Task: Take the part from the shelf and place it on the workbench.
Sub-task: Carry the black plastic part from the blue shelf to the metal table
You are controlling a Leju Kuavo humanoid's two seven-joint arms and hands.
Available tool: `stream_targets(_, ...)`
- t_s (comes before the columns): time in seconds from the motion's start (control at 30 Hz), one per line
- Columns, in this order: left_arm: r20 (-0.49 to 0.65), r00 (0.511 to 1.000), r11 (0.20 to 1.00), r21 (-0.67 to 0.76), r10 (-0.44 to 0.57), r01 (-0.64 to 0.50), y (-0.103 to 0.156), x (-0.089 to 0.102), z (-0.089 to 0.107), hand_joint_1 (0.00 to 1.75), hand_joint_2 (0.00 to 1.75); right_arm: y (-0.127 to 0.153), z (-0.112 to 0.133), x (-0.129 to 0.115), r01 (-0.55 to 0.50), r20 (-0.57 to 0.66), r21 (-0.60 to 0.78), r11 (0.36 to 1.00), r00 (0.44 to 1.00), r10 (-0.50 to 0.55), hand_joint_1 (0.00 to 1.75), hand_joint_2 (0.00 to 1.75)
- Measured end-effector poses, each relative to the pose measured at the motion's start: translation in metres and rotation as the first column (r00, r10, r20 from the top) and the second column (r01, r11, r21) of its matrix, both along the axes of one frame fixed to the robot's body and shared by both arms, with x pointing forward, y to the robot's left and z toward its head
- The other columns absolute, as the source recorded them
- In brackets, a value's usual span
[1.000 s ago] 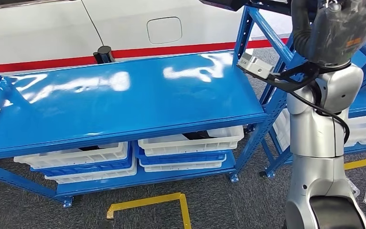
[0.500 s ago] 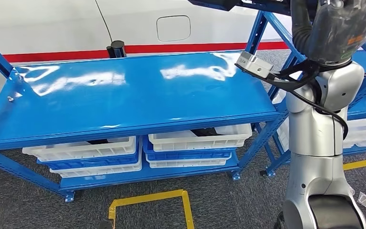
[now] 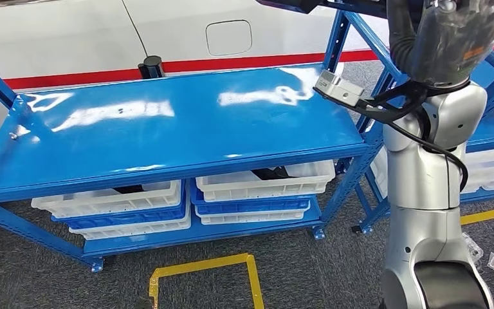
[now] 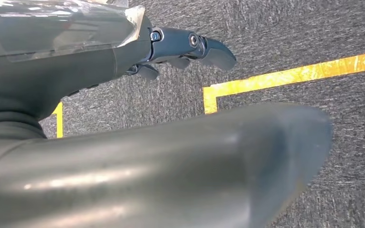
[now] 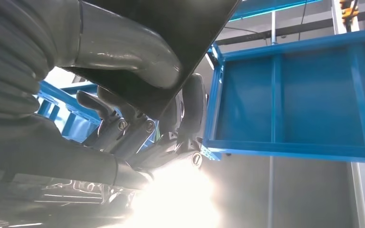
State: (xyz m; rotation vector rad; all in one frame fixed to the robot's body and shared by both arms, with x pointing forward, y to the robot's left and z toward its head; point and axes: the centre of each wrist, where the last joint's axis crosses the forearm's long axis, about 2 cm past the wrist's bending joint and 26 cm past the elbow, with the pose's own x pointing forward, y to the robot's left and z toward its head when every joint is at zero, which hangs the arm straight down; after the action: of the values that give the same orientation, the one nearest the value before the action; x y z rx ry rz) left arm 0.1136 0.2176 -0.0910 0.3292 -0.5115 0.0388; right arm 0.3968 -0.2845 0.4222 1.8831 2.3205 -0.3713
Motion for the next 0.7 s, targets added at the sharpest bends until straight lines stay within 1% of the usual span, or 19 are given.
stream_targets(0.7,0.000,1.000,1.000,-0.002,0.005,-0.005,-0.0002,0.0003,0.0001,0.00,0.00,0.0006,0.0005,-0.0001,-0.002,0.001,0.000,1.000,1.000,0.002,1.75,1.75)
